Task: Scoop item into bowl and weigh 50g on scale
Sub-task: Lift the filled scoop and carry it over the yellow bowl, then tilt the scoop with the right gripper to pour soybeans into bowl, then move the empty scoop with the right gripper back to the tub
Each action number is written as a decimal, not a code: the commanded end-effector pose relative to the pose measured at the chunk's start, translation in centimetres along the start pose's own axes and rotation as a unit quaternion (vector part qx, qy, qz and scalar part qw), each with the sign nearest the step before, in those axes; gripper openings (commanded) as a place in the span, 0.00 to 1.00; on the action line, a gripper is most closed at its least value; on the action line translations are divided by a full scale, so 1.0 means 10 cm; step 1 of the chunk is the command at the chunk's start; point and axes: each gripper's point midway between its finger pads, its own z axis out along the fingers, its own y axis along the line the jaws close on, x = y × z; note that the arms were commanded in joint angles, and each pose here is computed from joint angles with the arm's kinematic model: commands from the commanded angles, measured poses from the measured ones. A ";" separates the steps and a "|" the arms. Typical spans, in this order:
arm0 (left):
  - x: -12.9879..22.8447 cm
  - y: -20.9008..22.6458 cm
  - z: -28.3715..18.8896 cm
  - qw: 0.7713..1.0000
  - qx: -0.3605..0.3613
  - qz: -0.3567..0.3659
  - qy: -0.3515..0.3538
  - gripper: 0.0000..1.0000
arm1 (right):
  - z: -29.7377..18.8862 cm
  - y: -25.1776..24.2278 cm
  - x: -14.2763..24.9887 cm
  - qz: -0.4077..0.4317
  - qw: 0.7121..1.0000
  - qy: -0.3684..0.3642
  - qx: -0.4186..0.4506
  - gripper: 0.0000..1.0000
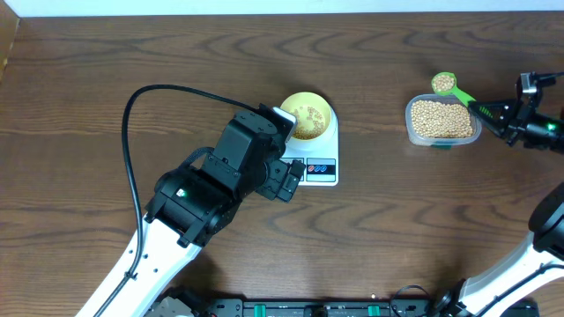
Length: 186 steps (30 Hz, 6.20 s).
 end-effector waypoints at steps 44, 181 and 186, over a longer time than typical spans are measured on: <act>-0.04 0.03 -0.01 1.000 -0.007 -0.010 -0.004 0.99 | 2.27 0.56 1.00 -0.220 0.934 0.280 0.037 0.01; -0.04 0.03 -0.01 1.000 -0.007 -0.010 -0.004 0.99 | 0.33 0.07 0.14 -0.131 0.712 0.063 0.687 0.01; -0.04 0.03 -0.01 1.000 -0.007 -0.010 -0.004 0.99 | 0.32 -0.22 0.27 -0.098 0.698 0.090 0.703 0.01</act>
